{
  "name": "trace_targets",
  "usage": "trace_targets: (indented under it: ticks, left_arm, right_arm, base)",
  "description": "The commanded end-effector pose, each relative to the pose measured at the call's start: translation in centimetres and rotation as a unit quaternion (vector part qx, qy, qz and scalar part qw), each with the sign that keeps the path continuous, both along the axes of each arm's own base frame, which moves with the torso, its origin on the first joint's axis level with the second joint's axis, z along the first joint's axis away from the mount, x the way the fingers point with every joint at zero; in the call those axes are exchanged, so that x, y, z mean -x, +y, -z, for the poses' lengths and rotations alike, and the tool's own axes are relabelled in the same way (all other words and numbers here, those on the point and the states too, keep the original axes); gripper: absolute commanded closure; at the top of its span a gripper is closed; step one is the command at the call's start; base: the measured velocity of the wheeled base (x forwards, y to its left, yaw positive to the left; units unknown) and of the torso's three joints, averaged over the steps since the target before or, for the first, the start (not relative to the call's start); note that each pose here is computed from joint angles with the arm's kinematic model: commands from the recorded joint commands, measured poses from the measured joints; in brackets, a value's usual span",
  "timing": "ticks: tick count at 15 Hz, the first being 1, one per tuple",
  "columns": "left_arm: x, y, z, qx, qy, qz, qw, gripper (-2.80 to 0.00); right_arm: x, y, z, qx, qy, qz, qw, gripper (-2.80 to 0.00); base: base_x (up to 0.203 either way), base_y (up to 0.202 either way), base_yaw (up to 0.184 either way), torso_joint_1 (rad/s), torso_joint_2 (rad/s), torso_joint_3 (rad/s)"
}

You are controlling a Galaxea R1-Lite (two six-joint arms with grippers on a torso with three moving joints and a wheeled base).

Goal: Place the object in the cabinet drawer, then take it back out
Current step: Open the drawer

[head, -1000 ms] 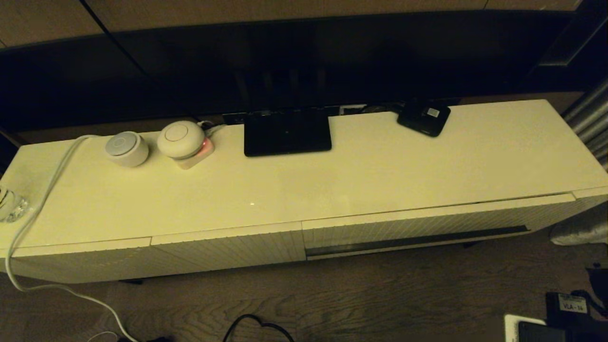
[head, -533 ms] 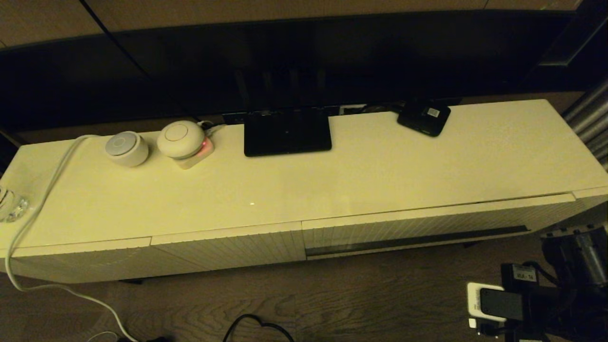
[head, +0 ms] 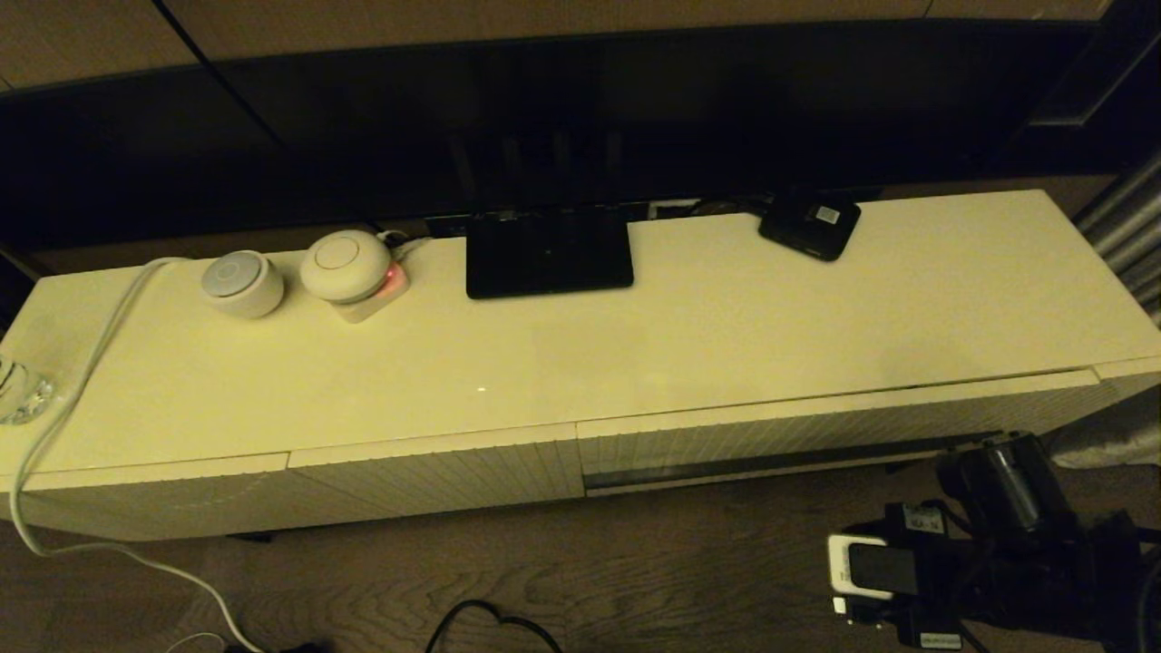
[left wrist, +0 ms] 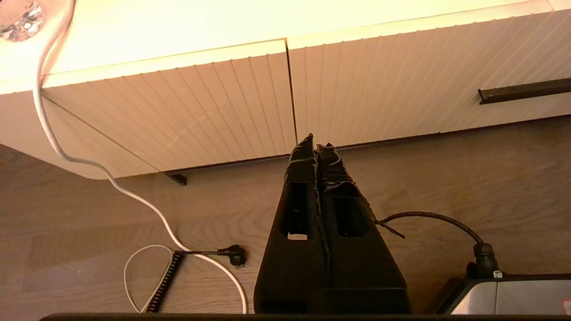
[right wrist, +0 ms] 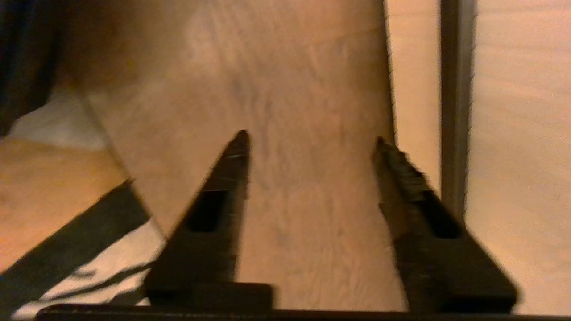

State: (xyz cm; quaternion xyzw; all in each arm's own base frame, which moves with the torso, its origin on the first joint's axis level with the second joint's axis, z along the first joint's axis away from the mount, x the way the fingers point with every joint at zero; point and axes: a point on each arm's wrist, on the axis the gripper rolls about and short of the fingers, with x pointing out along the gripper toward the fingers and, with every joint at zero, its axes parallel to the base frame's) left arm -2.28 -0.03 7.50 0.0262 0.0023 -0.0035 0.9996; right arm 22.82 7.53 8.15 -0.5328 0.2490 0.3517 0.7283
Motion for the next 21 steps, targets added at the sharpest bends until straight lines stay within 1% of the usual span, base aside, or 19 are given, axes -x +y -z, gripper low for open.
trace_targets:
  ticks: [1,3,5,7,11,13,15,21]
  left_arm:
    - [0.0,0.0,0.1,0.0,0.001,0.0,1.0,0.0]
    - [0.0,0.0,0.1,0.0,0.001,0.0,1.0,0.0]
    - [0.0,0.0,0.1,0.0,0.001,0.0,1.0,0.0]
    - [0.0,0.0,0.1,0.0,0.001,0.0,1.0,0.0]
    - [0.0,0.0,0.1,0.0,0.001,0.0,1.0,0.0]
    - [0.0,0.0,0.1,0.0,0.001,0.0,1.0,0.0]
    - [0.0,0.0,0.1,0.0,0.001,0.0,1.0,0.0]
    - [0.0,0.0,0.1,0.0,0.001,0.0,1.0,0.0]
  right_arm:
    - [-1.3,0.9,1.3,0.002,-0.003,-0.012,1.0,-2.8]
    - [-1.8,1.1,1.5,0.006,-0.006,-0.03,1.0,-2.8]
    - [-2.0,1.1,1.5,0.028,-0.017,-0.06,0.998,-2.8]
    - [-2.1,1.0,1.0,0.051,-0.038,-0.087,0.994,-2.8]
    - [-2.4,0.5,0.9,0.099,-0.06,-0.133,0.984,-2.8]
    - [-2.8,0.4,1.7,0.109,-0.047,-0.138,0.983,-2.8]
    - [-3.4,0.0,2.4,0.112,-0.037,-0.129,0.985,-2.8]
    - [-6.0,-0.4,3.1,0.113,-0.036,-0.105,0.987,-2.8]
  base:
    - [0.0,0.0,0.0,0.0,0.0,0.0]
    - [0.0,0.0,0.0,0.0,0.0,0.0]
    - [0.0,0.0,0.0,0.0,0.0,0.0]
    - [0.0,0.0,0.0,0.0,0.0,0.0]
    - [0.0,0.0,0.0,0.0,0.0,0.0]
    - [0.0,0.0,0.0,0.0,0.0,0.0]
    - [0.0,0.0,0.0,0.0,0.0,0.0]
    - [0.0,0.0,0.0,0.0,0.0,0.0]
